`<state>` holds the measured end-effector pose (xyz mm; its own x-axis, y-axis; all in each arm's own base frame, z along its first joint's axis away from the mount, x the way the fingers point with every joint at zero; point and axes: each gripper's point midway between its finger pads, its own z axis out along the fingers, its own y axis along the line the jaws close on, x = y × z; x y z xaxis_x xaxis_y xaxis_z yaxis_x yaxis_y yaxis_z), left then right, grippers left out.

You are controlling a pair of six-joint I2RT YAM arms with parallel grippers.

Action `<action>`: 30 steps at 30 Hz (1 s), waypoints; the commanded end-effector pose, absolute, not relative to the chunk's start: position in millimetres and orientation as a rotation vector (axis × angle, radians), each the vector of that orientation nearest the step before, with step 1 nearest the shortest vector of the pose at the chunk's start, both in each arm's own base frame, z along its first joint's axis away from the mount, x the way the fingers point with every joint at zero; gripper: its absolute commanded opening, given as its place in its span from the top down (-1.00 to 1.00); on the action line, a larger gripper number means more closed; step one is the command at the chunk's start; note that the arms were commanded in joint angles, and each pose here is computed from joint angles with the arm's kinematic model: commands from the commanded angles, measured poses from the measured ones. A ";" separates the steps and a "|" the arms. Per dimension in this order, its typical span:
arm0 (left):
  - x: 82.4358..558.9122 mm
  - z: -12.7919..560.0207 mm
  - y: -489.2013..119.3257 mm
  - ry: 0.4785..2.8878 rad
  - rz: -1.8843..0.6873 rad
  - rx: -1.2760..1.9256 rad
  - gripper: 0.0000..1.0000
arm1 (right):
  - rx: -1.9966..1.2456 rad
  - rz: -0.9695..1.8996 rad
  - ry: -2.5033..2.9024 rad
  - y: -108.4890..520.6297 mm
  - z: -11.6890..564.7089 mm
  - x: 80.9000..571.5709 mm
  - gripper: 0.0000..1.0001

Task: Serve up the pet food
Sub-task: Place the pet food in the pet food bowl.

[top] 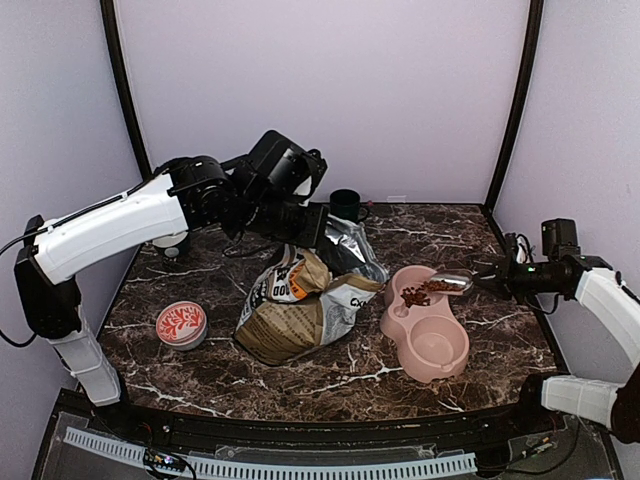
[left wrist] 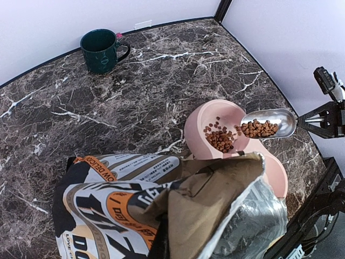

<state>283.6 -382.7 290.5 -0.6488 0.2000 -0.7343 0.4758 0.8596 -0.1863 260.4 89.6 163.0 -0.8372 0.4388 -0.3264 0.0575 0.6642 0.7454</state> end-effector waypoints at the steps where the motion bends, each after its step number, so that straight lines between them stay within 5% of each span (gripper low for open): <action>1: 284.6 298.4 -365.8 2.264 -0.443 0.469 1.00 | 0.343 1.014 2.358 86.5 178.4 269.3 1.00; 30: 285.4 295.2 -369.6 2.267 -0.459 0.475 1.00 | 0.245 0.718 2.505 91.1 166.6 264.9 1.00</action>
